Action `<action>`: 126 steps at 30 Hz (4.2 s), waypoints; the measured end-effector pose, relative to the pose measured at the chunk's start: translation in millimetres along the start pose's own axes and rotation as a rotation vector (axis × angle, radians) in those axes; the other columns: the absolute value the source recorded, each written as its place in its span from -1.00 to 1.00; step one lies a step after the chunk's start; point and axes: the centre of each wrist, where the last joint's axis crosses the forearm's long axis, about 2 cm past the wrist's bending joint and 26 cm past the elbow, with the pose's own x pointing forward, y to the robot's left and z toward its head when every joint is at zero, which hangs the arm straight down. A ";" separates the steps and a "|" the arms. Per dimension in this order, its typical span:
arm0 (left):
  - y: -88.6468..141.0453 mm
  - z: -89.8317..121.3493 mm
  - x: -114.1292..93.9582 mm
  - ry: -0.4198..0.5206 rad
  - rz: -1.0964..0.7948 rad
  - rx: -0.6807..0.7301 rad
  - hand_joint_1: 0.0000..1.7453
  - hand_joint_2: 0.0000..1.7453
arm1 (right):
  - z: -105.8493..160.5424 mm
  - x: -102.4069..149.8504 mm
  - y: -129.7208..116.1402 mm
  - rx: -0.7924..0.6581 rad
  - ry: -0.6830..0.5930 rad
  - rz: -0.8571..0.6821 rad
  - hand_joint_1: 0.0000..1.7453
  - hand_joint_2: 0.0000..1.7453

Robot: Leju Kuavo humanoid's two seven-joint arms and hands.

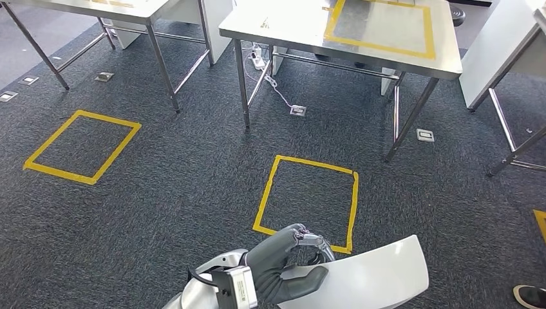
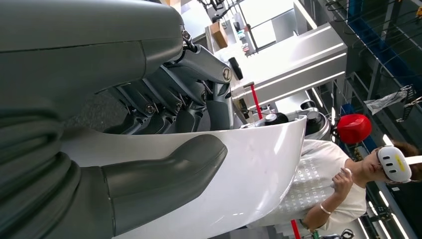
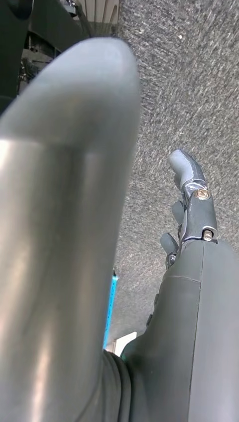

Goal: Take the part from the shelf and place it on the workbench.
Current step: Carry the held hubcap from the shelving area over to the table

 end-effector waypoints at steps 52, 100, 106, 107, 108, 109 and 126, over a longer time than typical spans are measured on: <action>-2.4 -0.1 -6.6 0.014 0.002 -0.011 1.00 1.00 | 0.0 -0.9 0.1 0.002 -0.009 -0.040 -1.00 -1.00; -5.3 2.0 -29.6 0.172 -0.112 -0.116 1.00 1.00 | 0.0 -9.9 2.0 0.006 0.030 -0.057 -1.00 -1.00; -4.7 -2.1 -28.1 0.161 -0.112 -0.114 1.00 1.00 | 0.0 -8.0 1.6 0.005 0.023 -0.056 -1.00 -1.00; -4.8 -2.2 -28.1 0.160 -0.109 -0.113 1.00 1.00 | 0.0 -8.4 1.6 0.005 0.021 -0.056 -1.00 -1.00; -4.9 -2.1 -28.1 0.160 -0.104 -0.111 1.00 1.00 | -0.1 -9.0 1.5 0.005 0.018 -0.056 -1.00 -1.00; -5.0 -2.2 -28.0 0.157 -0.095 -0.111 1.00 1.00 | -0.1 -9.5 1.4 0.005 0.016 -0.056 -1.00 -1.00; 15.6 -15.0 1.0 0.047 -0.133 -0.043 1.00 1.00 | -0.1 -7.2 1.0 0.000 -0.012 -0.036 -1.00 -1.00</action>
